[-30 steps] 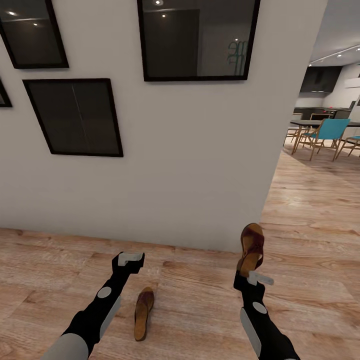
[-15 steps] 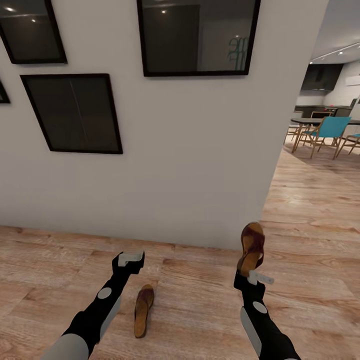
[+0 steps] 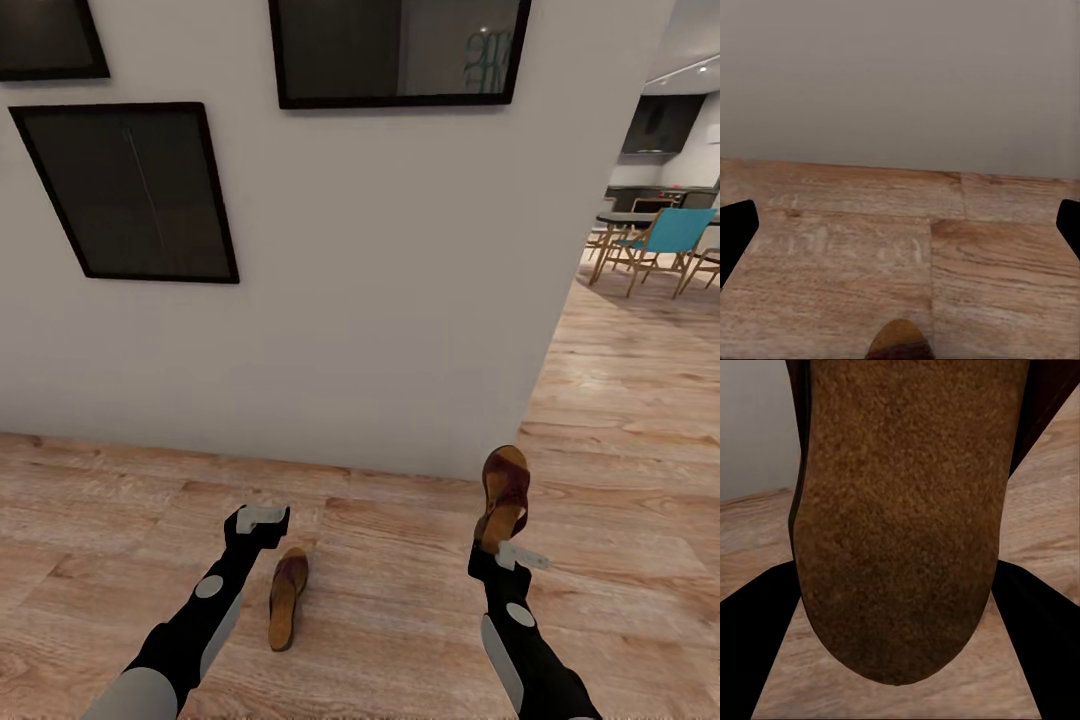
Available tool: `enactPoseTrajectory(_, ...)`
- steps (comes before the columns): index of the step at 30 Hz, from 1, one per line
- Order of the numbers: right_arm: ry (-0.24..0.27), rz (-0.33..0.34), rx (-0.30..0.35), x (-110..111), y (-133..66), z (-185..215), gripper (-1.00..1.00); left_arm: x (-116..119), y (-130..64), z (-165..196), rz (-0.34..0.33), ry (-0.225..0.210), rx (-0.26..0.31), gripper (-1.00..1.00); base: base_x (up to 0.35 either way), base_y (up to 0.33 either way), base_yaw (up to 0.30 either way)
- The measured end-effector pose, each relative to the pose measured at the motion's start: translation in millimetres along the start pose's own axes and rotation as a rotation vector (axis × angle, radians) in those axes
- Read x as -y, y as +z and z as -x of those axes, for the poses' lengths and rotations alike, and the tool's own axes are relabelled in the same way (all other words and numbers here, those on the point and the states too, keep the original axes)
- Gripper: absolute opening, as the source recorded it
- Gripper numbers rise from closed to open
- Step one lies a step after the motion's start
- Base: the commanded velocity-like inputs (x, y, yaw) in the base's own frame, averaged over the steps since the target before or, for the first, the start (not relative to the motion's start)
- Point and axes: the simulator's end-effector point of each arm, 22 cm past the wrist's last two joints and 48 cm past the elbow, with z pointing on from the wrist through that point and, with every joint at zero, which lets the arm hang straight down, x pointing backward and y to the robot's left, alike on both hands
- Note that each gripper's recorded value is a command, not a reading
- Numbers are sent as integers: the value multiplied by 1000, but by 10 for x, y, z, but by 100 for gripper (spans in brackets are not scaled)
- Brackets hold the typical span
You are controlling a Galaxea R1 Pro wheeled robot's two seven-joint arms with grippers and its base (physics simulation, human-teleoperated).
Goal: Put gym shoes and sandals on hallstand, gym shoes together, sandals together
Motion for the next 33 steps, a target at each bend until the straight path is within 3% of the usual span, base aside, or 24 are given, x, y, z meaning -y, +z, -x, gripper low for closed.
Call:
enactPoseTrajectory(8,-27,-11,-88,55,63,-353,-100,4,45,-259,-1,-4,-33,100,0,0,0)
enactPoseTrajectory(18,-40,-22,-128,103,136,-604,-100,72,90,-331,-6,-18,45,100,0,0,0)
enactPoseTrajectory(23,-47,-28,-151,131,166,-747,-100,50,29,-541,-2,-16,80,100,0,0,0)
enactPoseTrajectory(33,-63,-41,-203,199,207,-1068,-100,17,-36,-1027,3,-15,30,100,0,0,0)
